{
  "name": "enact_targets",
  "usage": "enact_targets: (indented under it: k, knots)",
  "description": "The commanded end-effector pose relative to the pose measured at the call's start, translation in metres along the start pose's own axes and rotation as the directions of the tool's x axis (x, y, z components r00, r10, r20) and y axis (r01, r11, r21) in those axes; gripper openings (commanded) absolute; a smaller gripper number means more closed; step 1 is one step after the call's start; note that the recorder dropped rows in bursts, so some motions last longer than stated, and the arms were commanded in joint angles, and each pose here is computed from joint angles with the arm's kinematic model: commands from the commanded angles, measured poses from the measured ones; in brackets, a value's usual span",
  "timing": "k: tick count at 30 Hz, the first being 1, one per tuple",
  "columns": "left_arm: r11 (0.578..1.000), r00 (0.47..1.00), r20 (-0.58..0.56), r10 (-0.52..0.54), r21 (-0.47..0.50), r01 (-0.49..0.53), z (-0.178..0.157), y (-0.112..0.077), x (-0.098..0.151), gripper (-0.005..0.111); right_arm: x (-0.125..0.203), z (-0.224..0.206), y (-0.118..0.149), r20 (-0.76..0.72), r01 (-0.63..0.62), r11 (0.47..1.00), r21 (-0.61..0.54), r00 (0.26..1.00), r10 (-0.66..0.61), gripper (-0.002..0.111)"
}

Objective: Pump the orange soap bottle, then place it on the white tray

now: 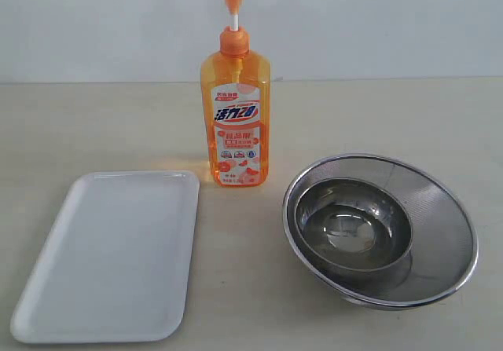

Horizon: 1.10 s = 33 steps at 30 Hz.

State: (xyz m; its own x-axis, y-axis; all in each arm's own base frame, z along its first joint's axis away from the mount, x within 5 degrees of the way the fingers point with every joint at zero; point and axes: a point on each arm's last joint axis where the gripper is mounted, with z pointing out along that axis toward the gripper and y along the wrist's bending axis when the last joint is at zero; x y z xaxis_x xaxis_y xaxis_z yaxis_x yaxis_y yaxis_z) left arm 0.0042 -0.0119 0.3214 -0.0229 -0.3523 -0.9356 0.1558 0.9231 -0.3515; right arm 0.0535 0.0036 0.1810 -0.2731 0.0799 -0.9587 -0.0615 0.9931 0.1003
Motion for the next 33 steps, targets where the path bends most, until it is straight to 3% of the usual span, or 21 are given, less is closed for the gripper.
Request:
enact_targets:
  k: [1,7,12,15,18,23,29,33]
  knots:
    - [0.993,0.99,0.102,-0.101,0.071,0.094,-0.001,-0.006,-0.011,0.005,-0.001,0.0,0.0,0.013,0.004,1.0,0.004,1.0,-0.004,0.0]
    - [0.997,0.985,0.169,-0.018,0.081,0.004,-0.007,-0.011,-0.022,0.005,-0.001,0.0,0.0,0.013,0.004,1.0,0.004,1.0,-0.004,0.0]
    - [0.998,0.993,0.115,0.006,0.066,-0.014,0.006,-0.016,-0.039,0.005,-0.001,0.0,0.0,0.013,0.004,1.0,0.004,1.0,-0.004,0.0]
    - [0.994,0.993,0.066,0.093,0.048,-0.096,0.019,-0.02,-0.052,0.005,-0.001,0.0,0.0,0.013,0.004,1.0,0.004,1.0,-0.004,0.0]
    - [0.995,0.994,0.055,0.092,0.042,-0.094,0.037,-0.024,-0.069,0.005,-0.002,0.0,0.0,0.018,0.004,1.0,0.003,1.0,-0.004,0.0]
    - [0.98,0.981,0.004,0.193,0.058,-0.193,0.068,-0.03,-0.089,0.005,-0.002,0.0,0.0,0.018,0.004,1.0,0.003,1.0,-0.004,0.0]
    - [0.98,0.981,-0.04,0.188,0.078,-0.184,0.101,-0.034,-0.106,0.005,-0.002,0.0,0.0,0.018,0.004,1.0,0.003,1.0,-0.004,0.0]
    - [0.947,0.948,-0.069,0.311,0.109,-0.303,0.113,-0.042,-0.123,0.005,-0.002,0.0,0.0,0.018,0.004,1.0,0.003,1.0,-0.004,0.0]
